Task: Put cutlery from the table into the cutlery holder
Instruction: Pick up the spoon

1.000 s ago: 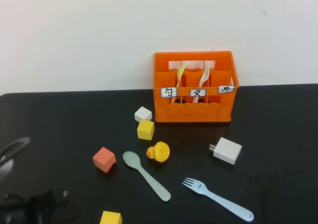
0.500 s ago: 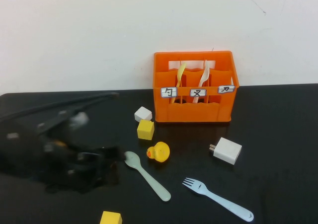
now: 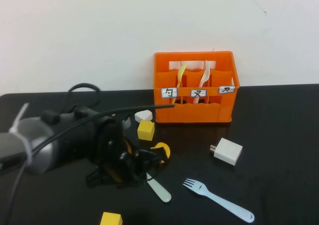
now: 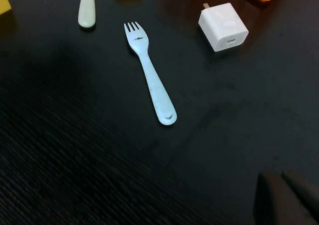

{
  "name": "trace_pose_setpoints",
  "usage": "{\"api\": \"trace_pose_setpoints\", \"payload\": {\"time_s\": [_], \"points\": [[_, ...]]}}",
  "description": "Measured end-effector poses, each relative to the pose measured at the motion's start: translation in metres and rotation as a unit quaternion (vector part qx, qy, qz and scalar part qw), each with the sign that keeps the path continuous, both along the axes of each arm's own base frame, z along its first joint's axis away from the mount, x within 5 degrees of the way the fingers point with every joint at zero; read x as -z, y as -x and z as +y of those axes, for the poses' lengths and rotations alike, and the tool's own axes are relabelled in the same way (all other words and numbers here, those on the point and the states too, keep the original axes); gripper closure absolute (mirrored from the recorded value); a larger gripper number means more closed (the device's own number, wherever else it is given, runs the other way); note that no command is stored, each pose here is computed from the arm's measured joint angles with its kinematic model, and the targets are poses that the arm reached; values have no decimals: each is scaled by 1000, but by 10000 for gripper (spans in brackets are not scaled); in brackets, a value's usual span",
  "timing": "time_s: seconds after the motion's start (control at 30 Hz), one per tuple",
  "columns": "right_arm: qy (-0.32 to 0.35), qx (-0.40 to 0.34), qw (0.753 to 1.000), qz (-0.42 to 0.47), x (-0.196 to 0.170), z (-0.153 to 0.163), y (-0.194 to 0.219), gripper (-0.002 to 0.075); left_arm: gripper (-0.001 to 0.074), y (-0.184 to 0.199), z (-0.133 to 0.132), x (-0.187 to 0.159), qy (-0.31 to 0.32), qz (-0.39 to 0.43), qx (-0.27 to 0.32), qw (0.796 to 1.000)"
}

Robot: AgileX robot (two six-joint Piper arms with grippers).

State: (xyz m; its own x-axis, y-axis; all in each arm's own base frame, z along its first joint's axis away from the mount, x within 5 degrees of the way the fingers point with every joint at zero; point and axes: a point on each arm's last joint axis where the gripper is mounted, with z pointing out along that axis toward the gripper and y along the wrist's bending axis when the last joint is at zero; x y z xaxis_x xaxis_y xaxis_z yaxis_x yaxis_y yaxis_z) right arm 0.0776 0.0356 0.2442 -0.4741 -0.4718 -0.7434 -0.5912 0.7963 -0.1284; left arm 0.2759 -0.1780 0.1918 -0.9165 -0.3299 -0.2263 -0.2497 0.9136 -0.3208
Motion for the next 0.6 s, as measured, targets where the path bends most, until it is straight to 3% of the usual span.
{"api": "trace_pose_setpoints", "payload": {"time_s": [0.33, 0.6], "points": [[-9, -4, 1000, 1, 2, 2, 0, 728, 365, -28, -17, 12, -4, -7, 2, 1000], [-9, -4, 1000, -2, 2, 2, 0, 728, 313, -36, -22, 47, -25, 20, 3, 999]]}}
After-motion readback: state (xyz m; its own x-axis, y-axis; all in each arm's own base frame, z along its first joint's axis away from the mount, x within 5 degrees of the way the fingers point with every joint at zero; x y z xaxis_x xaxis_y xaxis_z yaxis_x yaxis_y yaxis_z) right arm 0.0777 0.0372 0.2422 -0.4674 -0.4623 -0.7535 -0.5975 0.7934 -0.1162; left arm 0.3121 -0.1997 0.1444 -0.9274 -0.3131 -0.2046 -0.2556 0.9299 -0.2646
